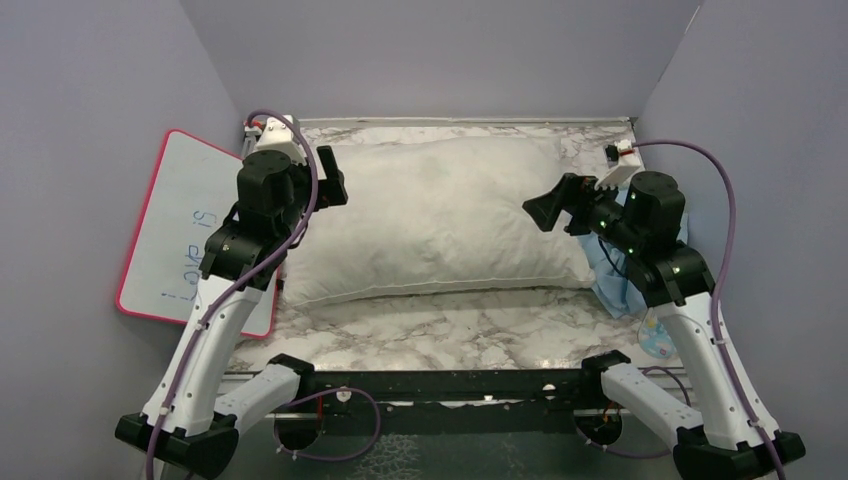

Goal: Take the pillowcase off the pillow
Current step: Reset both arms

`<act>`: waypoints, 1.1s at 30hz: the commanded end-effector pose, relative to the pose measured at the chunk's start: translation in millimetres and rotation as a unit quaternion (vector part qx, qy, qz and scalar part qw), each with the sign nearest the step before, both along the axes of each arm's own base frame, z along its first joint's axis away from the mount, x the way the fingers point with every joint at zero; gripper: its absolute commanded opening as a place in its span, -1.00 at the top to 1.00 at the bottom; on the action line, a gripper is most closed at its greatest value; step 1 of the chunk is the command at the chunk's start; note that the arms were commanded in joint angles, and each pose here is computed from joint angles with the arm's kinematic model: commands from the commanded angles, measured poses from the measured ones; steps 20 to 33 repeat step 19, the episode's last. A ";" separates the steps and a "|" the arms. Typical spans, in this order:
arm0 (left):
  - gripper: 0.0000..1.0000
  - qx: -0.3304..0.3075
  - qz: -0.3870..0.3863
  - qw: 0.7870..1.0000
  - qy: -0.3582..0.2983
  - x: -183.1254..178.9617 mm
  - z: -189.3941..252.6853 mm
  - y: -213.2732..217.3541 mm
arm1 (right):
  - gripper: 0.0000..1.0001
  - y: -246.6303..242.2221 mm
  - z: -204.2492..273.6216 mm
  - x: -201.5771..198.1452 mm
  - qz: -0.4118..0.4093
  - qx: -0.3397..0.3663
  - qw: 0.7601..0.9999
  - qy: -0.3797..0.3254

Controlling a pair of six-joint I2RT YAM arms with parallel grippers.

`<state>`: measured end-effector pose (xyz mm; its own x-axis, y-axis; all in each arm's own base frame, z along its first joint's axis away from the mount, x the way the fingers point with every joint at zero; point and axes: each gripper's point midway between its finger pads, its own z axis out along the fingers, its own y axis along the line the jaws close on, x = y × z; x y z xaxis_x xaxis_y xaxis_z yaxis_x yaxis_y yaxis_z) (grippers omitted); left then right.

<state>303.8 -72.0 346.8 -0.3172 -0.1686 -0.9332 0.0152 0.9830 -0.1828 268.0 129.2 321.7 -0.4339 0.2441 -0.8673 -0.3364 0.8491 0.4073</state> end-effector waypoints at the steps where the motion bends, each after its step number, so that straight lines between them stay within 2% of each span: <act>1: -0.98 0.000 0.006 1.000 -0.017 1.8 5.5 2.0 | -1.00 3.1 -2.4 -9.2 0.014 0.002 1.000 0.020; 33: -0.98 0.005 0.019 1.000 -0.003 5.9 -4.1 4.7 | -1.00 2.1 -13.8 -8.2 0.005 0.004 0.999 0.043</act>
